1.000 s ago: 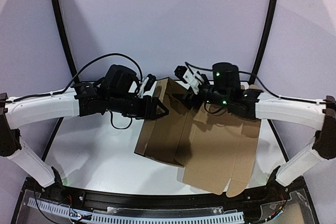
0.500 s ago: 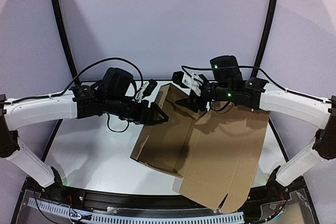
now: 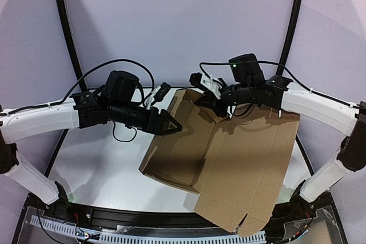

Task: Fold the paper box

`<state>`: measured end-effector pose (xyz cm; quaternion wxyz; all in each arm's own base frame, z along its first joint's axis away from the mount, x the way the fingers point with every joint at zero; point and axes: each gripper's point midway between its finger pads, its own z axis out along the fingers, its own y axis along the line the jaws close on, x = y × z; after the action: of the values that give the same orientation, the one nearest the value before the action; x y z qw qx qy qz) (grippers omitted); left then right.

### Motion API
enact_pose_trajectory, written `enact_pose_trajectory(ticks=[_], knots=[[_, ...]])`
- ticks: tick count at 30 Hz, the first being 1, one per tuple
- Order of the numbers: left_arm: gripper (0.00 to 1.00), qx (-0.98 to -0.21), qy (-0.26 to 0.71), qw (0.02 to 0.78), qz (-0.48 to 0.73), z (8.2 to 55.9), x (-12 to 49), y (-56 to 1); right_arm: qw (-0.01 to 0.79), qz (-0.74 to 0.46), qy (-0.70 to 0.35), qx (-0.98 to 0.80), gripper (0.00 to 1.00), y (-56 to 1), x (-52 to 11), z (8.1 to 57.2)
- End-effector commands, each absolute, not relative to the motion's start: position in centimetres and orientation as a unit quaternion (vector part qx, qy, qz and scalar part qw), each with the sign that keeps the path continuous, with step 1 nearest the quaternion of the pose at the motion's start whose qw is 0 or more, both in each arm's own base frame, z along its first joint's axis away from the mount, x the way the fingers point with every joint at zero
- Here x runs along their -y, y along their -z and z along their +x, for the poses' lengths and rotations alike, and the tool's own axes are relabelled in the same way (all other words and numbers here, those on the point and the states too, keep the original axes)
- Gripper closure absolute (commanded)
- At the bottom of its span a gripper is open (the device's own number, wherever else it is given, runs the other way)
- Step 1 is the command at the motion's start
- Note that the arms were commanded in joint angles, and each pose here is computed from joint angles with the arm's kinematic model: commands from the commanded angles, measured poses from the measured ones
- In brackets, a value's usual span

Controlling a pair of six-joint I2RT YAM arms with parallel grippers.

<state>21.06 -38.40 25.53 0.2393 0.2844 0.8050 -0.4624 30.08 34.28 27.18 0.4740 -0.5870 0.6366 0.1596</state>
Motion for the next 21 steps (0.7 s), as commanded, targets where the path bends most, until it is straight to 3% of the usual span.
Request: enact_pose_trajectory(ticks=[1,7,10,15,21], knots=[[0.7,-0.753,0.503,0.248,0.345,18.4,38.7,-28.7,0.531,-0.504,-0.116,-0.671,1.0,-28.3,-33.5,34.2],[0.7,-0.757,0.511,0.25,0.322,19.2,39.3,-29.2,0.606,-0.414,0.072,-0.676,1.0,-27.5,-31.7,38.9],[0.71,-0.763,0.51,0.252,0.307,19.9,39.7,-29.3,0.636,-0.366,0.113,-0.67,1.0,-27.8,-31.8,39.9],[0.74,-0.762,0.514,0.257,0.297,20.6,40.3,-29.7,0.634,-0.427,0.093,-0.638,0.95,-25.6,-34.1,39.1],[0.75,-0.772,0.515,0.252,0.274,21.1,40.4,-30.2,0.636,-0.433,0.27,-0.579,0.98,-24.8,-32.2,41.7]])
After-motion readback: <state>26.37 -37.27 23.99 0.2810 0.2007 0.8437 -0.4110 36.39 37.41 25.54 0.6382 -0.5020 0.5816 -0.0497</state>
